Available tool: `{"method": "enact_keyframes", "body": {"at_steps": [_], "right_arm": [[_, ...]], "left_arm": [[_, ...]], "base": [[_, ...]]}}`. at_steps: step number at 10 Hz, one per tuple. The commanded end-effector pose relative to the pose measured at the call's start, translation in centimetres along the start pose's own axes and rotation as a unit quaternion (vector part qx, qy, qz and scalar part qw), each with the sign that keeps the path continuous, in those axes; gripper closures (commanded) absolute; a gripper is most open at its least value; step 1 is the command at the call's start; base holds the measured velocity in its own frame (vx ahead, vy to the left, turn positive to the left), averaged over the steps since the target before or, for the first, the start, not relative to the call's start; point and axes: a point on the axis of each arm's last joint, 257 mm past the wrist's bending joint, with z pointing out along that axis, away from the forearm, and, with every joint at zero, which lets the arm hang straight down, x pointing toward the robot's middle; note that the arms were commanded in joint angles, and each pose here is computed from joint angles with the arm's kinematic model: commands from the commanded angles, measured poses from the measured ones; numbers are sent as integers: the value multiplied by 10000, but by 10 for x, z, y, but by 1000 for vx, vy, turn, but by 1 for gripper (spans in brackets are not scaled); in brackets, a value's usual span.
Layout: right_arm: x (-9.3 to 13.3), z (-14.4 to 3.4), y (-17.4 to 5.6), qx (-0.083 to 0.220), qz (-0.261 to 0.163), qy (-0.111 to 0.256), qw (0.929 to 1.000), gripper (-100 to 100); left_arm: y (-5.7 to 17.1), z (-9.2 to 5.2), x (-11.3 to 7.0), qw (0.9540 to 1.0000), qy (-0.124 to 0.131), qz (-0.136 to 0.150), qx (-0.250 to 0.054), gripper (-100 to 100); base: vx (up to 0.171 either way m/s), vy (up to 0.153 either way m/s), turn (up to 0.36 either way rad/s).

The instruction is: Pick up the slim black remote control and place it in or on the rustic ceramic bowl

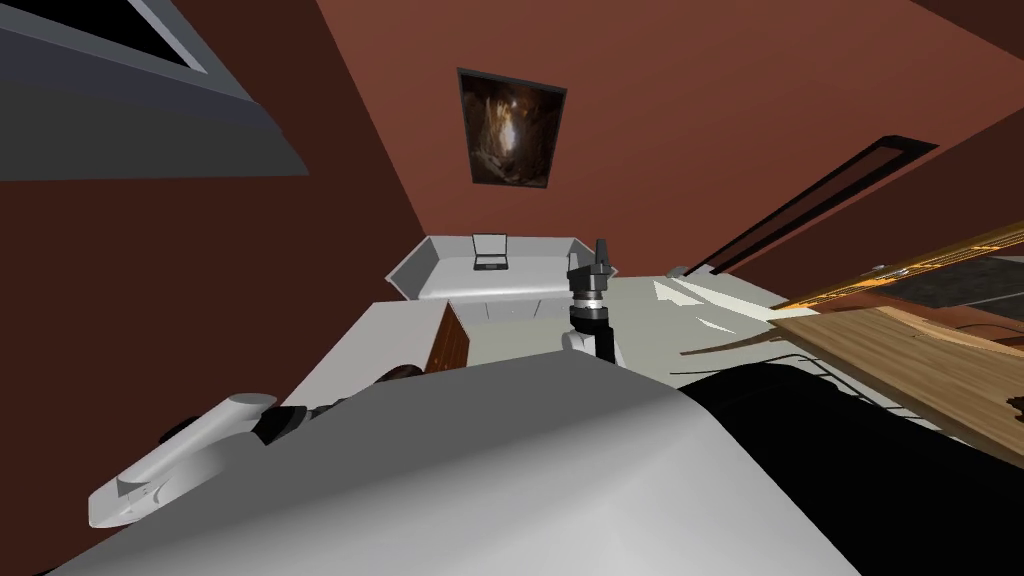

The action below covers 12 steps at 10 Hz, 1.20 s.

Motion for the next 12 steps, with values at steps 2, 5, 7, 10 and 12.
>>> {"method": "enact_keyframes", "body": {"at_steps": [2, 5, 7, 10, 12], "right_arm": [[0, 0, 0, 0, 0, 0, 10000, 0], [0, 0, 0, 0, 0, 0, 10000, 0], [0, 0, 0, 1, -1, -1, 10000, 0], [0, 0, 0, 1, -1, -1, 10000, 0], [0, 0, 0, 0, 0, 0, 10000, 0]], "left_arm": [[1, -1, 0, 10000, 5, 2, -11, 100], [1, -1, 1, 10000, 7, 1, -13, 0], [-8, -10, 1, 9998, -2, 198, 49, 100], [-13, -17, 1, 9995, 7, 313, 82, 100], [3, -42, 22, 9982, 304, 488, -177, 100]], "base": [[-1, 1, -6], [0, 0, 0], [131, -10, 247], [132, -34, 142], [-17, -23, -8]]}}
